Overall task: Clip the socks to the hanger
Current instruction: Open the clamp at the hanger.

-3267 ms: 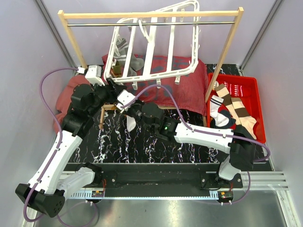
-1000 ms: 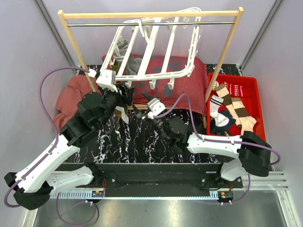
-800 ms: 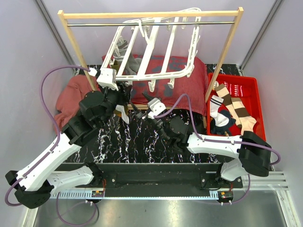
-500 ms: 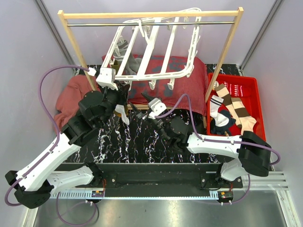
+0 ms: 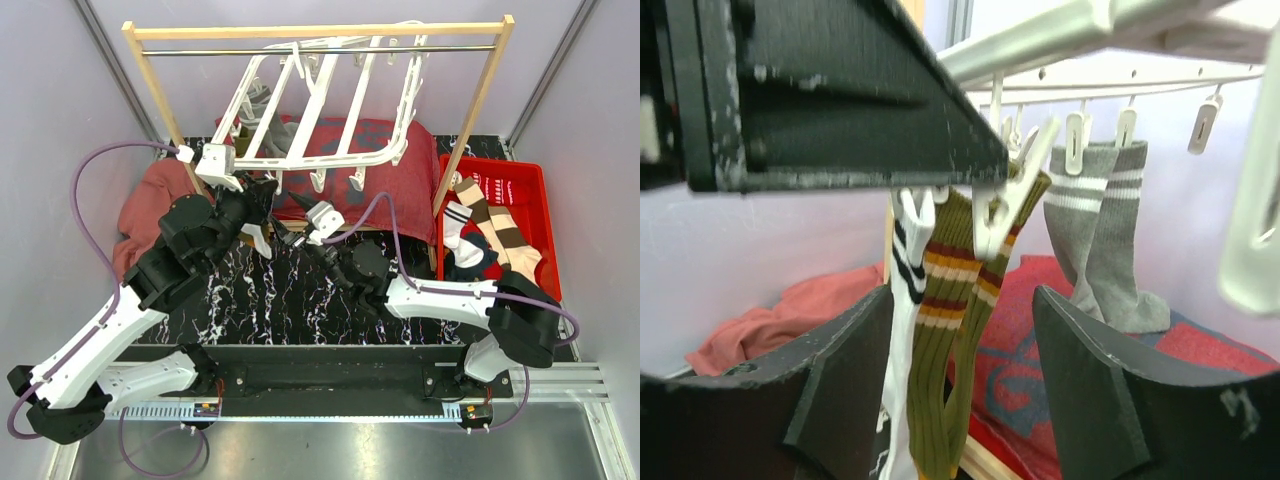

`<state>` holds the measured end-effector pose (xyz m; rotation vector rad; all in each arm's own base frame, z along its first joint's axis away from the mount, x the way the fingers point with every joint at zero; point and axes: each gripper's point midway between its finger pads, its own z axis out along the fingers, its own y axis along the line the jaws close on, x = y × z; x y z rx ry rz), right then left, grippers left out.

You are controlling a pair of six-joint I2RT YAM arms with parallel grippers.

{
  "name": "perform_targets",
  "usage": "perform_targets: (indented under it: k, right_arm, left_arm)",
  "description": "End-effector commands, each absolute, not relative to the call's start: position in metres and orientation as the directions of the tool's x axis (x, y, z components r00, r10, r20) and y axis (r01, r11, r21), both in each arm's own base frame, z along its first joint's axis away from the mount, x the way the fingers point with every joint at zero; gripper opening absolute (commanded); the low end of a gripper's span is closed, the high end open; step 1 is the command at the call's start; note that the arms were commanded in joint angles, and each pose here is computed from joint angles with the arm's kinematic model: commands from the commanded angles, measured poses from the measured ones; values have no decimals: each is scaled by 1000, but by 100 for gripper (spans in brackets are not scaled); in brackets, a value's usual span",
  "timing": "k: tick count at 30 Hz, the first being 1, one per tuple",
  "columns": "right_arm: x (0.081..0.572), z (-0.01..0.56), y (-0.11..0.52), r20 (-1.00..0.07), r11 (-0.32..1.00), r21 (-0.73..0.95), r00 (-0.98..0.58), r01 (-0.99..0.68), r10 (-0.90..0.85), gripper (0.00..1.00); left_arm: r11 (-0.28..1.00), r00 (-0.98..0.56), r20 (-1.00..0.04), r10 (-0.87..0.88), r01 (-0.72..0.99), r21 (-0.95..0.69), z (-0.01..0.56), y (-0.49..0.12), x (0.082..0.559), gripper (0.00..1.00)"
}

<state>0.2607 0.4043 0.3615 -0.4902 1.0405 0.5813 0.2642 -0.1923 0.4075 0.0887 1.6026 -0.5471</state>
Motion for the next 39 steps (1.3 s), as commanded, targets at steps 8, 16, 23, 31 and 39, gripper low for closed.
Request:
perform_targets:
  k: [8,16,23,31,39]
  right_arm:
    - [266,409,397,-826,767,-43,455,-640,333,53]
    - [263,412,399,-832,728,-65,440,-683,338,45]
    - [254,414,401,-852,669,-82,400,-739,337,48]
    - [247,403,391,-887,623,-52,323,-781,331,55]
    - [244,401,377,-886,553,67,206,-830,416,58]
  left_arm:
    - [816,-135,-922,-362,432,-383,426,-199,251,6]
    - [793,-126,-930,-345,492,-360,429,-206,244,0]
    - [781,-95,-947,-307,543,-308,430,-210,241,0]
    - [709,-83,-956,-281,654,-265,424,-213,238,0]
    - [624,-92,-949,-303,734,-270,429,-220,237,0]
